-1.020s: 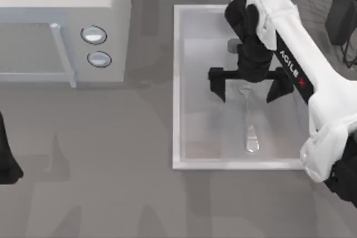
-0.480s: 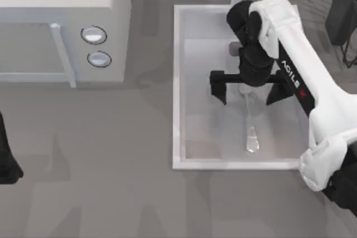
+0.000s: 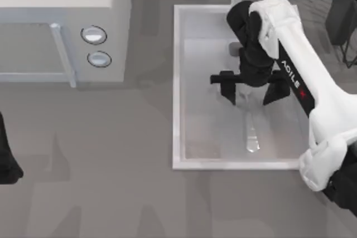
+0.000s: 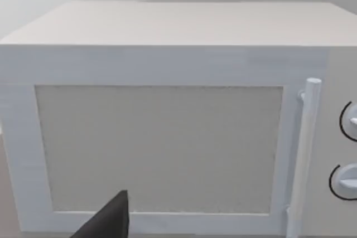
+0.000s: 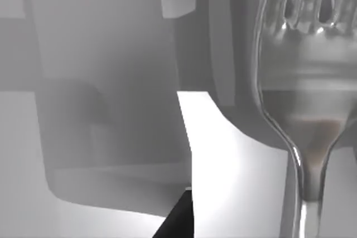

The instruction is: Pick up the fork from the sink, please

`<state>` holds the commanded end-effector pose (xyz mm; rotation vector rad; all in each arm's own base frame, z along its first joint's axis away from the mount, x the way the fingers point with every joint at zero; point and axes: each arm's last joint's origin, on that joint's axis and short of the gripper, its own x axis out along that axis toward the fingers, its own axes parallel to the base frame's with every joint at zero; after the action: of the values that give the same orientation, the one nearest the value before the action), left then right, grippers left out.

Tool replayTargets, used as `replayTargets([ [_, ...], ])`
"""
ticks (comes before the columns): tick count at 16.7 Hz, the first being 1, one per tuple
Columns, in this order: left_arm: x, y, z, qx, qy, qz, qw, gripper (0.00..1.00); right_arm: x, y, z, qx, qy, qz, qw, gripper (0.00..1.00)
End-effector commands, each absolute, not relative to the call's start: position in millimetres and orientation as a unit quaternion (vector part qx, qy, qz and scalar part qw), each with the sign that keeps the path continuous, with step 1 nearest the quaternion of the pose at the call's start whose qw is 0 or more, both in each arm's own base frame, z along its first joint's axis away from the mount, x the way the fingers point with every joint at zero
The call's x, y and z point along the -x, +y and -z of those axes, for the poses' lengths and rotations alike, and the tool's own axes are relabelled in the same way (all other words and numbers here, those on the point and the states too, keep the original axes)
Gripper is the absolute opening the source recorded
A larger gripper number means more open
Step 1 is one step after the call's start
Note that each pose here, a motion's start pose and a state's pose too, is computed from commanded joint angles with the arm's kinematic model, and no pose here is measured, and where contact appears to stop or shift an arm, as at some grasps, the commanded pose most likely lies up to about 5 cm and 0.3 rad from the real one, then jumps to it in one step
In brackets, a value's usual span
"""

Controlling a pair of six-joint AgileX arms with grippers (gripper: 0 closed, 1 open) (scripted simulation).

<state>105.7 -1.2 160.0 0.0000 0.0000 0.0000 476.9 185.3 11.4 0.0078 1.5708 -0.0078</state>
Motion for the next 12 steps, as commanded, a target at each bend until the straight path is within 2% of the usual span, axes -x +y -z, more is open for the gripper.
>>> replayTargets([
  [5, -105.7, -1.2, -160.0, 0.000, 0.000, 0.000, 1.000, 1.00, -476.9, 185.3, -11.4, -0.004, 0.707, 0.004, 0.707, 0.02],
  [12, -105.7, -1.2, -160.0, 0.000, 0.000, 0.000, 1.000, 1.00, -476.9, 185.3, -11.4, -0.004, 0.707, 0.004, 0.707, 0.00],
])
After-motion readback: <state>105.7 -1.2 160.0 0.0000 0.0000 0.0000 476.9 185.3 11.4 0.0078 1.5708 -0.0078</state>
